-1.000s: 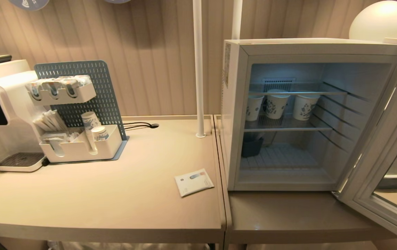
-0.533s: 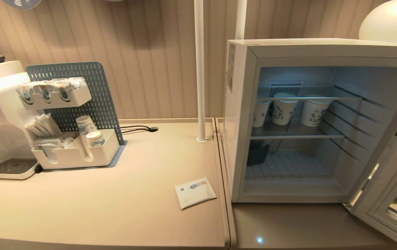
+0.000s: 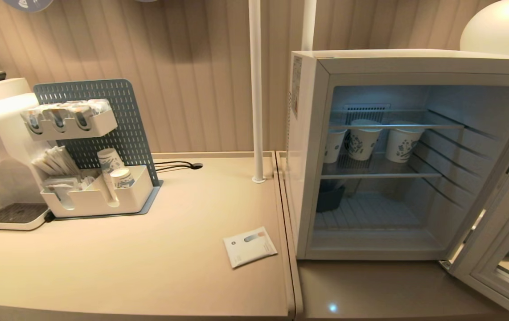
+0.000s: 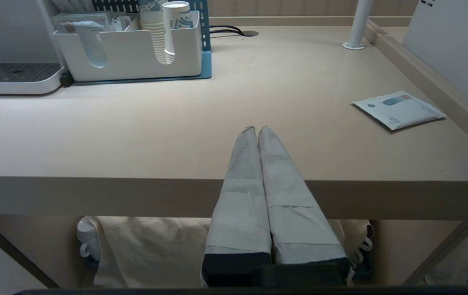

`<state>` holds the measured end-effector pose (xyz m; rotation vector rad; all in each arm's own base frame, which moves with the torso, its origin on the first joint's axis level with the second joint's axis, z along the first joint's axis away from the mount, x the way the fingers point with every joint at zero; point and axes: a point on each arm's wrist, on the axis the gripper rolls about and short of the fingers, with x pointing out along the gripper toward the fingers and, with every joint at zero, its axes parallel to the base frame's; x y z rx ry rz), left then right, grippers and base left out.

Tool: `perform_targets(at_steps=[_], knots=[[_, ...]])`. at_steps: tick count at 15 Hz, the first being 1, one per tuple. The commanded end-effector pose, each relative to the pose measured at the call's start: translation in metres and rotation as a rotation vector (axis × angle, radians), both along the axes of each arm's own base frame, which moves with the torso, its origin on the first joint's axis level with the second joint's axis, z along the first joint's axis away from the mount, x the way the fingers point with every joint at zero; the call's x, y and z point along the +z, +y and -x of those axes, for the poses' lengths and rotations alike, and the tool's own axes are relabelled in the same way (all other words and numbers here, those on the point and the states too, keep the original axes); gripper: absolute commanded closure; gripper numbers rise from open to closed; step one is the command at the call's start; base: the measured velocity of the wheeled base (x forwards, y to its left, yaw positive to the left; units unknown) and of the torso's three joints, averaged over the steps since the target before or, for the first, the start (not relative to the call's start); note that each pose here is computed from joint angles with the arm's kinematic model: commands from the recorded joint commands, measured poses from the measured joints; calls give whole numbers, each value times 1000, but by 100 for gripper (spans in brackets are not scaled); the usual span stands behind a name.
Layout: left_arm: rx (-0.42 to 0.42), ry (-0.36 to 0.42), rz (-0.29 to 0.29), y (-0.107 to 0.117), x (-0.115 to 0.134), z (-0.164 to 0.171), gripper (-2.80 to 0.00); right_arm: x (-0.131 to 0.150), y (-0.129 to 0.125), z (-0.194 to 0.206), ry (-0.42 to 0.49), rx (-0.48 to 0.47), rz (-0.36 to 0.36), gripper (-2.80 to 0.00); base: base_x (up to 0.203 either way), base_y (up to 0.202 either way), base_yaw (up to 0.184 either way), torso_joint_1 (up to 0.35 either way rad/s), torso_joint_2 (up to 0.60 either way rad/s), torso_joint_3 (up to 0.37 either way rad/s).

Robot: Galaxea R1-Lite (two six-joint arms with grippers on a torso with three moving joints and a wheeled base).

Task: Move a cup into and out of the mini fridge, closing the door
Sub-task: Put the yoghurt in the freezer

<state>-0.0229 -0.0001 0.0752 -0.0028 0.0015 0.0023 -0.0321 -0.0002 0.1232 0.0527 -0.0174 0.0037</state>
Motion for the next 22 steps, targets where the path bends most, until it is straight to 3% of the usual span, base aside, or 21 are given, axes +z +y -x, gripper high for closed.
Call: perform_targets(at_steps=[1,3,5,10,13,15,19,22], knots=[[1,2,0,0,0,0,0,37,0,-25,188,27,-15,0,0,0,0,0,0,0],[1,2,0,0,0,0,0,47,2,-62,363,65,-19,0,0,0,0,0,0,0],[1,2,0,0,0,0,0,44,5,-105,474,96,-20,0,0,0,0,0,0,0],[1,2,3,0,0,0,0,-1,14,-204,684,146,-31,0,0,0,0,0,0,0],[1,2,5,0,0,0,0,-37,18,-258,687,154,-33,0,0,0,0,0,0,0],[1,2,4,0,0,0,0,-58,20,-291,642,153,-30,0,0,0,0,0,0,0],[1,2,5,0,0,0,0,-67,12,-354,500,81,-27,0,0,0,0,0,0,0],[1,2,4,0,0,0,0,-78,-4,-380,488,-8,-29,0,0,0,0,0,0,0]])
